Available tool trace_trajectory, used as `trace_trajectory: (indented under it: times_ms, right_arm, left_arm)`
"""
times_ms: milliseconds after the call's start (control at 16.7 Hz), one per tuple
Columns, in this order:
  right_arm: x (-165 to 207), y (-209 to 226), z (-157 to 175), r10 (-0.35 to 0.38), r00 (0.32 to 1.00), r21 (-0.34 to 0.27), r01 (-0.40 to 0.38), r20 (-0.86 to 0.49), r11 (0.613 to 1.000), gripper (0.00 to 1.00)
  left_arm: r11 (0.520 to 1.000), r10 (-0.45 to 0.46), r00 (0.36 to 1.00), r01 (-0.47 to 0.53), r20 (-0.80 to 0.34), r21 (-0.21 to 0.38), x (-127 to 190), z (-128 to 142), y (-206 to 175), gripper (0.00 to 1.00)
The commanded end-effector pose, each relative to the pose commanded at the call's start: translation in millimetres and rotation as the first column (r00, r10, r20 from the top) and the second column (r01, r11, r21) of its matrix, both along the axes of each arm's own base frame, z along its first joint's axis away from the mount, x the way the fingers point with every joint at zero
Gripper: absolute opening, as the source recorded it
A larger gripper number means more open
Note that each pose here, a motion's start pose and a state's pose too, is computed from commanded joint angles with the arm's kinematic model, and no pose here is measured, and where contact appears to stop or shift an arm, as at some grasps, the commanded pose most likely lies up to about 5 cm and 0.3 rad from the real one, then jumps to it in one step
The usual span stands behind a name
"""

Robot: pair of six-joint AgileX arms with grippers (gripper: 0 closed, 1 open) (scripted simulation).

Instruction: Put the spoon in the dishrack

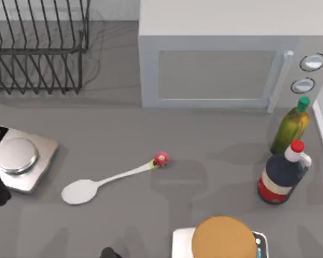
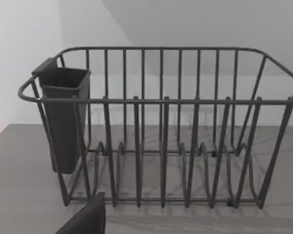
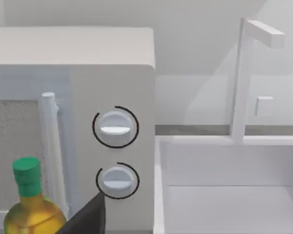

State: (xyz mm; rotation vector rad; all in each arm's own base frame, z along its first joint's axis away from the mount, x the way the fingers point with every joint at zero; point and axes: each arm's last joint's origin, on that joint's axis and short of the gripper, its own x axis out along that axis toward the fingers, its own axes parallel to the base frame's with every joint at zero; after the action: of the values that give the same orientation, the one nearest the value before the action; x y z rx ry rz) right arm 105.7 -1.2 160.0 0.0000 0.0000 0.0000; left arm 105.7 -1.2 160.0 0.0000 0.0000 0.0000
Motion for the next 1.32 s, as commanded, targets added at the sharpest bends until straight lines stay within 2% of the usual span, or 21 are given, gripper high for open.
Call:
trace_trajectory:
  times_ms: [180,300,540,780,900,1080,1200,1320]
  right_arm:
    - [0.0,0.0,0.0,0.0,1.0,0.0,0.0,0.0,1.0,1.0]
    - [0.0,0.0,0.0,0.0,1.0,0.0,0.0,0.0,1.0,1.0]
    - [0.0,0.0,0.0,0.0,1.0,0.0,0.0,0.0,1.0,1.0]
    - [0.0,0.0,0.0,0.0,1.0,0.0,0.0,0.0,1.0,1.0]
    - [0.0,0.0,0.0,0.0,1.0,0.0,0.0,0.0,1.0,1.0]
    - [0.0,0.0,0.0,0.0,1.0,0.0,0.0,0.0,1.0,1.0]
    - [0.0,0.0,0.0,0.0,1.0,0.0,0.0,0.0,1.0,1.0]
    - [0.0,0.0,0.0,0.0,1.0,0.0,0.0,0.0,1.0,1.0]
  left_arm:
    - [1.0,-0.006,1.0,0.006,-0.006,0.006,-0.1,1.9,-0.7,1.0]
    - [0.999,-0.032,0.999,0.033,-0.035,0.034,-0.5,12.0,-3.5,1.0]
    - [0.983,-0.113,0.984,0.131,-0.137,0.131,3.2,56.8,-13.5,1.0]
    - [0.929,-0.198,0.92,0.286,-0.337,0.234,30.4,105.9,-32.2,1.0]
    - [0.88,-0.23,0.849,0.39,-0.476,0.271,56.7,121.5,-48.5,1.0]
    - [0.775,-0.245,0.683,0.564,-0.689,0.284,107.0,127.9,-84.2,1.0]
    - [0.69,-0.225,0.542,0.675,-0.81,0.26,140.7,118.6,-113.3,1.0]
    - [0.605,-0.184,0.394,0.767,-0.901,0.212,169.1,100.3,-142.3,1.0]
